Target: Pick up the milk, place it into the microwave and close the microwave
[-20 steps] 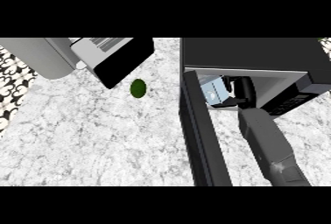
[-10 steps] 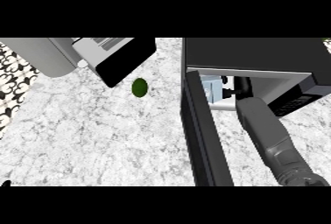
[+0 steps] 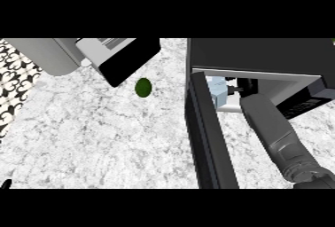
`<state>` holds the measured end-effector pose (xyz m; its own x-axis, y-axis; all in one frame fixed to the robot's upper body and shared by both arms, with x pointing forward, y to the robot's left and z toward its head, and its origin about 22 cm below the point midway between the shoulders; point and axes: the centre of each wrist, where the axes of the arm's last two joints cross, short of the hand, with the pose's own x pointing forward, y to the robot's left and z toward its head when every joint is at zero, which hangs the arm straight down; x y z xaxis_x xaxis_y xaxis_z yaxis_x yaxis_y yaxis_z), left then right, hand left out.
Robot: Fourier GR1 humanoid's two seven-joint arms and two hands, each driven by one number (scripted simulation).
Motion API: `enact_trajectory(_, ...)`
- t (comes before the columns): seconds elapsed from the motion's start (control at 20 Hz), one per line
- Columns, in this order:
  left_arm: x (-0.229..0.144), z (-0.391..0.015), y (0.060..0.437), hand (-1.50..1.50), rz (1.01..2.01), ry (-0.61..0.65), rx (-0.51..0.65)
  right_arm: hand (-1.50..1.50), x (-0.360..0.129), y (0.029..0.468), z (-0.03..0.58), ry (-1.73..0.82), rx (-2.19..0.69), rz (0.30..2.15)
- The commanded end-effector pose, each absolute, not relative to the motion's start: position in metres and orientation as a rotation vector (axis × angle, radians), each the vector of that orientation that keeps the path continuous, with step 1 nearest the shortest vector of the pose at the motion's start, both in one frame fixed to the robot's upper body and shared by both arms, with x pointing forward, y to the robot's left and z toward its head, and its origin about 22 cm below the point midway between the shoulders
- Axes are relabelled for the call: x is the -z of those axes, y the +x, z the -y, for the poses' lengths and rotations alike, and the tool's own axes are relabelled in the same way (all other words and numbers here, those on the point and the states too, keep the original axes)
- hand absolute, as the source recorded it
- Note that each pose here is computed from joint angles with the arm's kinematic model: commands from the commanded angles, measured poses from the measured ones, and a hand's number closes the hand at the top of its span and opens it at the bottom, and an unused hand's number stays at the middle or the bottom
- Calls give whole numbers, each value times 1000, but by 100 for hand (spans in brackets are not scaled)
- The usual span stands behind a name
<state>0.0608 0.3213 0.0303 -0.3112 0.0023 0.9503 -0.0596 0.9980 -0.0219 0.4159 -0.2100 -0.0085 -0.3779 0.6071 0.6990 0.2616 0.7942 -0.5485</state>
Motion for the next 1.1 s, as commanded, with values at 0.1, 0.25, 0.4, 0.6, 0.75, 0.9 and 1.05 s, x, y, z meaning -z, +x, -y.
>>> enact_trajectory(0.1, -35, -328, 61, -150, 1891, 45, -32, 150, 2, 421, 200, -762, -311, 1946)
enact_trajectory(0.25, -24, -318, 62, -150, 1885, 26, -42, 150, -5, 425, 212, -791, -275, 1904)
enact_trajectory(0.4, -28, -322, 68, -150, 1890, 22, -44, 150, 3, 419, 234, -805, -299, 1886)
enact_trajectory(0.6, -24, -323, 73, -150, 1884, -10, -36, 150, -3, 422, 237, -827, -316, 1867)
enact_trajectory(0.75, -23, -320, 79, -150, 1891, 1, -51, 150, -1, 420, 250, -852, -273, 1834)
enact_trajectory(0.9, -24, -320, 74, -150, 1871, -5, -35, 150, 5, 414, 260, -891, -335, 1823)
enact_trajectory(1.05, -25, -323, 85, -150, 1873, -5, -32, 150, 2, 418, 249, -882, -374, 1842)
